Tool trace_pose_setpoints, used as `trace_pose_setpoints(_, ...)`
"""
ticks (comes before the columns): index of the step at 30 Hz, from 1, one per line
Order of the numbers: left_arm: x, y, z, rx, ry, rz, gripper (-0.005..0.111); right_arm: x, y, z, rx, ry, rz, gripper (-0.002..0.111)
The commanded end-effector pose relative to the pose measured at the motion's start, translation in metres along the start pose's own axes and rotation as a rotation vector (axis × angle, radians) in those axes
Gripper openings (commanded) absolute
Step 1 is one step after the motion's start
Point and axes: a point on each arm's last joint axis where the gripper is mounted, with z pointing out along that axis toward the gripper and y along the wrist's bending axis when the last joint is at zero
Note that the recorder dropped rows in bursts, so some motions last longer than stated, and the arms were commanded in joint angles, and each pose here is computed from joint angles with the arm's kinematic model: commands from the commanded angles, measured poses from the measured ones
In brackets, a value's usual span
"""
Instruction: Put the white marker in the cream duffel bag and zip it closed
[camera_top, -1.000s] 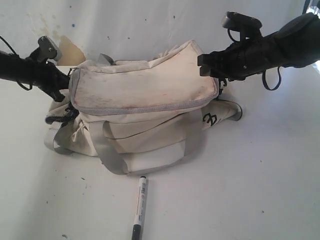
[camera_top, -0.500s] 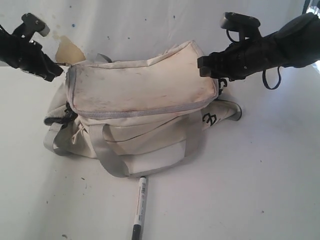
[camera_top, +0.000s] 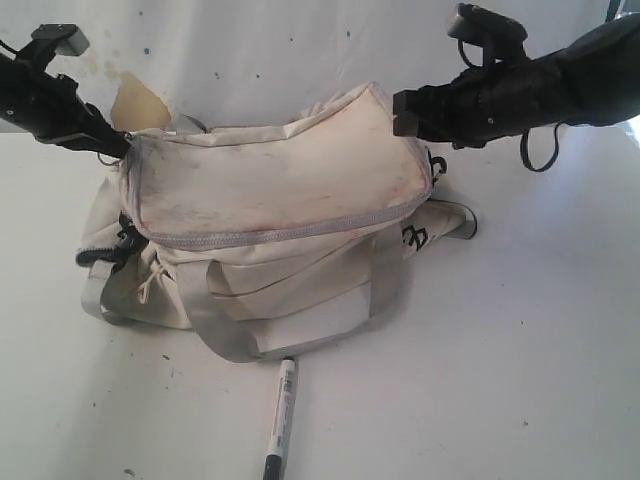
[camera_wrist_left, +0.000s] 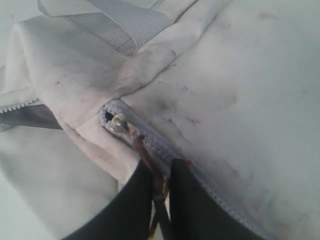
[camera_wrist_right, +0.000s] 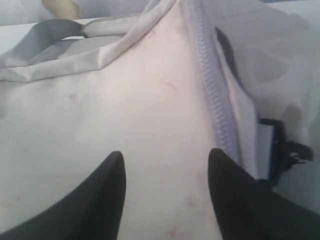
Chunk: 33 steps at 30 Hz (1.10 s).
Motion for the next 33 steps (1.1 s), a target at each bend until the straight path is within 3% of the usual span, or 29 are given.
trace_pose_setpoints(1,-0.005,-0.007,-0.007,0.032,-0.012,-0.012,0.0,-0.006,0.033,-0.001,-0.141,0.017,-0.1,0.047)
trace_pose_setpoints(5,-0.006,-0.006,-0.007,0.022,-0.018,-0.012,0.0,-0.013,0.057,-0.001,-0.205,0.012,-0.146,0.047)
trace_pose_setpoints(8,-0.008,-0.007,-0.007,0.034,-0.035,-0.086,0.0,-0.018,0.071,0.003,-0.272,0.027,-0.18,0.047)
trace_pose_setpoints(15,-0.017,-0.015,-0.009,0.134,-0.132,-0.185,0.0,-0.021,0.091,0.034,-0.412,0.042,-0.411,0.047)
trace_pose_setpoints(23,-0.023,-0.024,-0.013,0.262,-0.19,-0.24,0.0,-0.012,0.108,0.075,-0.514,-0.193,-0.585,0.047)
trace_pose_setpoints(27,-0.014,-0.017,-0.018,0.217,-0.128,-0.155,0.0,0.0,0.115,0.097,-0.514,-0.306,-0.727,0.047)
trace_pose_setpoints(29,-0.007,-0.014,-0.021,0.21,-0.094,-0.035,0.0,0.008,0.119,0.106,-0.506,-0.317,-0.798,0.047)
trace_pose_setpoints(33,-0.006,-0.014,-0.023,0.221,-0.125,0.219,0.0,0.014,0.124,0.124,-0.437,-0.292,-0.801,0.047)
